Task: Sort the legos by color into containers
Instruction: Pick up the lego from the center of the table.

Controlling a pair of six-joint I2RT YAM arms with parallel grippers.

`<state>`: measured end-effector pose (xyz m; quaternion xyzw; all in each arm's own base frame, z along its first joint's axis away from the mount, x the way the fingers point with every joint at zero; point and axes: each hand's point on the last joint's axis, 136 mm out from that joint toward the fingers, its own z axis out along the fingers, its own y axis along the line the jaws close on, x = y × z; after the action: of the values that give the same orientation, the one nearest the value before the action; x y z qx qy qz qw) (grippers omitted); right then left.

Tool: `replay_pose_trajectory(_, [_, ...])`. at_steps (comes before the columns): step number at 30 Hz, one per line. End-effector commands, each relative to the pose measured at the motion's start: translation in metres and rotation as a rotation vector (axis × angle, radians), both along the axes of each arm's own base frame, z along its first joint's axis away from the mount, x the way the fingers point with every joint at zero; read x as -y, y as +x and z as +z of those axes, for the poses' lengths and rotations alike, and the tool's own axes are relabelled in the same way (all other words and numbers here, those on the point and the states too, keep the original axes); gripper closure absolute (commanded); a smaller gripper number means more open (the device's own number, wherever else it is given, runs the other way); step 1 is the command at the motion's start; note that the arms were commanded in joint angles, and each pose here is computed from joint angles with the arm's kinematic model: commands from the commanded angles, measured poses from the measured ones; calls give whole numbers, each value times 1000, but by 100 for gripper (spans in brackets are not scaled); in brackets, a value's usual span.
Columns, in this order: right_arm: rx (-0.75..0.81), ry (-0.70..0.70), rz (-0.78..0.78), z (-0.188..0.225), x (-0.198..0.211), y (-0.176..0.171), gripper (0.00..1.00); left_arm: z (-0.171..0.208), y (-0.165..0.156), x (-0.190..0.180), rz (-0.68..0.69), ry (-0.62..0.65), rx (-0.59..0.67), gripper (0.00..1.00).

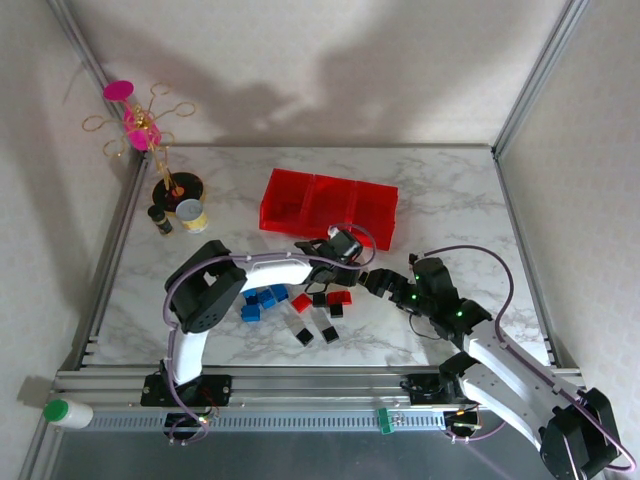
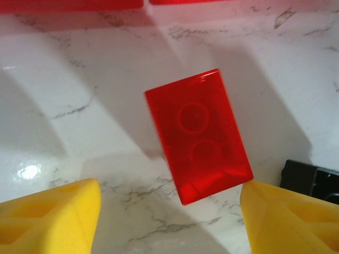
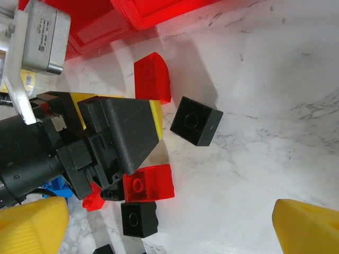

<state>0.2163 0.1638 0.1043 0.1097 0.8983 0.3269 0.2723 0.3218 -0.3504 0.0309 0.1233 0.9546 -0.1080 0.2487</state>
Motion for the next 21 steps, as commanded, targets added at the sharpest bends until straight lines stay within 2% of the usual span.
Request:
replay_pose_trajectory(1, [1,-14,-17,-1,5,0,1,0,8,10,-8,13,19,32])
replay_pose_trajectory(15, [9,-19,-18,0,6,1,1,-4,23,32,-1,-22,32,29])
replay_pose_trajectory(21, [11,-19,-16,0,5,1,1,-13,30,21,50,49,46,36])
